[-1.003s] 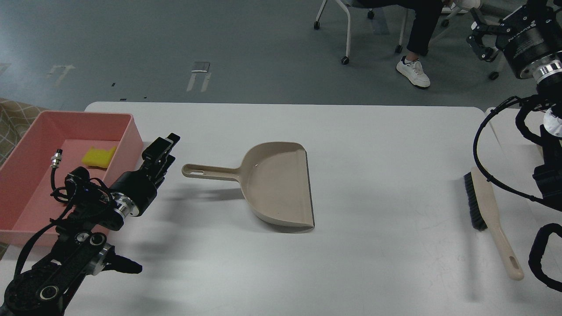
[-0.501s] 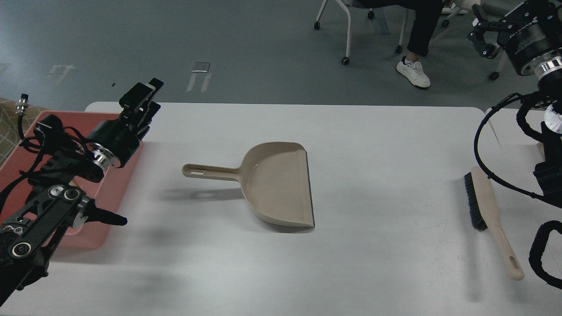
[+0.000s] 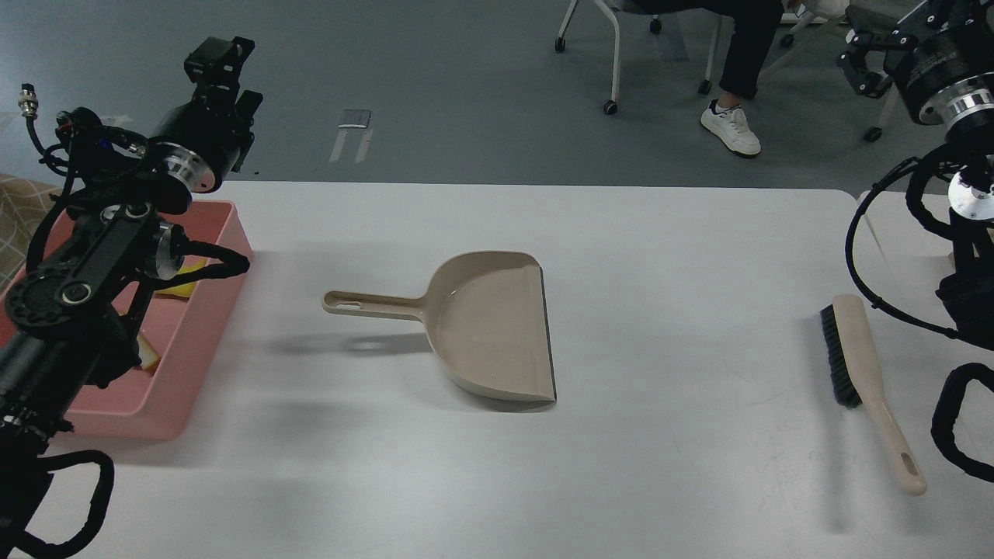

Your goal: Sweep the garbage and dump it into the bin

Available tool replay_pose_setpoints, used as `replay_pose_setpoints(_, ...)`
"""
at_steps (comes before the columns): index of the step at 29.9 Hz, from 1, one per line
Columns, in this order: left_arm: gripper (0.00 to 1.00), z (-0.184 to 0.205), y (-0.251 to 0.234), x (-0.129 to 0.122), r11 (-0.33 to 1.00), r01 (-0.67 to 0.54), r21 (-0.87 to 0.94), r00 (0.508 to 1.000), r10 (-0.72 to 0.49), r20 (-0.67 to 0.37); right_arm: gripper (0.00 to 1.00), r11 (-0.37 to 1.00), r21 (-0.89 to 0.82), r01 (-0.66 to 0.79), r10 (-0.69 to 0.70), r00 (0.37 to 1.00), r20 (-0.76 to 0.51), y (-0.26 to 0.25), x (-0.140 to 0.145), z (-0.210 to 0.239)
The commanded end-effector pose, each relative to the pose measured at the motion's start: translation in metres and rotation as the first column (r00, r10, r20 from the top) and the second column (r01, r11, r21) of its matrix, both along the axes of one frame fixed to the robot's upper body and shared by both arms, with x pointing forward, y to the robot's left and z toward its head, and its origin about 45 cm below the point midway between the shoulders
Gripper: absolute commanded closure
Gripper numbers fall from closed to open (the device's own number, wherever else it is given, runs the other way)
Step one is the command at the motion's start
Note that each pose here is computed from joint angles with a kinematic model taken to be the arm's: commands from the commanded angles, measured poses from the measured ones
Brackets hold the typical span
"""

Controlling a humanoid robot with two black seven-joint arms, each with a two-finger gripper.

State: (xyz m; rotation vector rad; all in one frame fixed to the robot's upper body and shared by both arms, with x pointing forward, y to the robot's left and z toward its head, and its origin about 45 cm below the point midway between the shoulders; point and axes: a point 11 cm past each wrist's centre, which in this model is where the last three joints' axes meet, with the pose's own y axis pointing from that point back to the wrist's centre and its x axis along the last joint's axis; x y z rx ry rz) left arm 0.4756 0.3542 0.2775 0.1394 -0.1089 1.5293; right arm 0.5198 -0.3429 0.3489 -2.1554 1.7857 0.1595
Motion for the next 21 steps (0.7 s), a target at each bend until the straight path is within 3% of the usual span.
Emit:
replay_pose_setpoints(1, 0.26, 0.007, -0.02, 0.011, 0.999, 0.021, -0.032, 1.0, -0.021, 0.01, 0.0, 1.0, -0.017, -0.02, 0.02, 1.0, -0.004, 0.015, 0.008, 0.004)
replay_pose_setpoints(4, 0.27, 0.022, -0.043, 0.023, 0.998, 0.041, -0.052, 0.999, -0.04, 0.028, 0.0, 0.999, 0.002, -0.051, 0.051, 0.999, 0.015, 0.037, 0.014, 0.015)
replay_pose_setpoints(9, 0.33, 0.018, -0.085, 0.044, 0.995, -0.005, 0.099, 0.996, 0.013, -0.084, 0.0, 0.993, 0.038, -0.113, 0.113, 0.993, 0.016, 0.075, 0.017, 0.012)
replay_pose_setpoints(13, 0.33, 0.014, -0.117, 0.049, 0.998, -0.001, 0.059, 0.995, 0.006, -0.1, 0.0, 0.989, 0.056, -0.138, 0.137, 0.99, 0.023, 0.099, 0.02, 0.017)
replay_pose_setpoints(15, 0.33, 0.02, -0.131, 0.05, 1.0, 0.025, 0.006, 0.998, -0.025, -0.058, 0.0, 0.988, 0.062, -0.14, 0.139, 0.99, 0.026, 0.106, 0.021, 0.02)
replay_pose_setpoints(17, 0.31, 0.031, -0.151, 0.049, 0.993, 0.065, -0.095, 0.996, -0.06, 0.059, 0.0, 0.988, 0.063, -0.14, 0.138, 0.99, 0.031, 0.108, 0.021, 0.023)
replay_pose_setpoints(21, 0.28, 0.027, -0.17, 0.046, 0.976, 0.094, -0.198, 0.99, -0.07, 0.124, 0.0, 0.989, 0.06, -0.132, 0.131, 0.991, 0.028, 0.103, 0.021, 0.022)
